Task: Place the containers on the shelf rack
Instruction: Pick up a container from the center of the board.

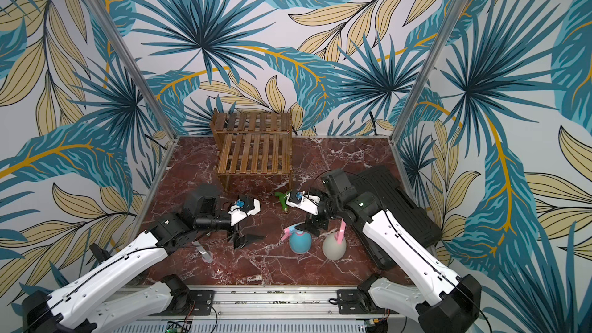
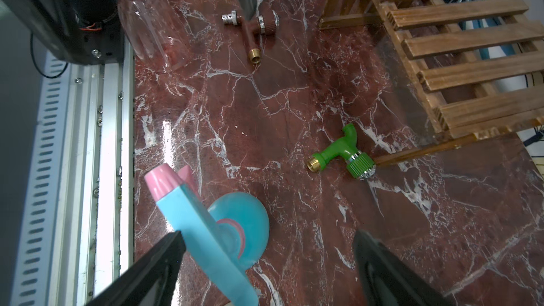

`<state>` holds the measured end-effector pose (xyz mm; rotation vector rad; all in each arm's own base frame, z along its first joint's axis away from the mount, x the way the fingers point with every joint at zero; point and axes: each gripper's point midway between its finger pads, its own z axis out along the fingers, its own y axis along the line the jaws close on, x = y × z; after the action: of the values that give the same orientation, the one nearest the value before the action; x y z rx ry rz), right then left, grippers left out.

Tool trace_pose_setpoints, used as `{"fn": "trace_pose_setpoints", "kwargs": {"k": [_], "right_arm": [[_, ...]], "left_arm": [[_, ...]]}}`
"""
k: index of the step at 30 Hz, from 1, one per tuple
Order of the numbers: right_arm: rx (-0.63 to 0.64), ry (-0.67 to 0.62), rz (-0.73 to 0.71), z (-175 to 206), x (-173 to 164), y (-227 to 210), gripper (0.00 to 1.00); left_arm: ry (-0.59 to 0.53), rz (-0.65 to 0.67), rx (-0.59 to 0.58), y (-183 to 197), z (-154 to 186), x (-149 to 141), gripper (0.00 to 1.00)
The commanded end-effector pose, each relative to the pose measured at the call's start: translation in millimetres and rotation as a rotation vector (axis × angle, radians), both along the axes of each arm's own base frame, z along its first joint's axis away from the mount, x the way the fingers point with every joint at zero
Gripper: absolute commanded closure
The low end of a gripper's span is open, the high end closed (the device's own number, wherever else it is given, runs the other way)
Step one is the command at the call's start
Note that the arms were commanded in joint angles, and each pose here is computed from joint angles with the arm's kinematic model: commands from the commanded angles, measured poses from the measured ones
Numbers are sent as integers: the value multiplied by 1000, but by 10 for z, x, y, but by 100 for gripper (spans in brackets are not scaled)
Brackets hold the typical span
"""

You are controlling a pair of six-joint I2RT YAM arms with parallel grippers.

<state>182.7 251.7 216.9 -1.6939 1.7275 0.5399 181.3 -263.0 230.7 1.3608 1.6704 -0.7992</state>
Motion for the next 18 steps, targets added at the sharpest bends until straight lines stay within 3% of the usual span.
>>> {"fn": "trace_pose_setpoints", "kwargs": {"k": [1, 10, 13, 18], "right_arm": [[-66, 67, 52, -236, -168, -38, 4], [-89, 51, 39, -306, -148, -69, 7], [-82, 68, 49, -335, -173, -51, 17], [-89, 103, 57, -444, -229, -63, 41]], "left_arm": [[-52, -4, -3, -28, 5, 42, 0], [-18, -34, -15, -162, -66, 7, 0], [-1, -47, -16, -208, -101, -5, 0], [11, -59, -20, -221, -120, -29, 0]]}}
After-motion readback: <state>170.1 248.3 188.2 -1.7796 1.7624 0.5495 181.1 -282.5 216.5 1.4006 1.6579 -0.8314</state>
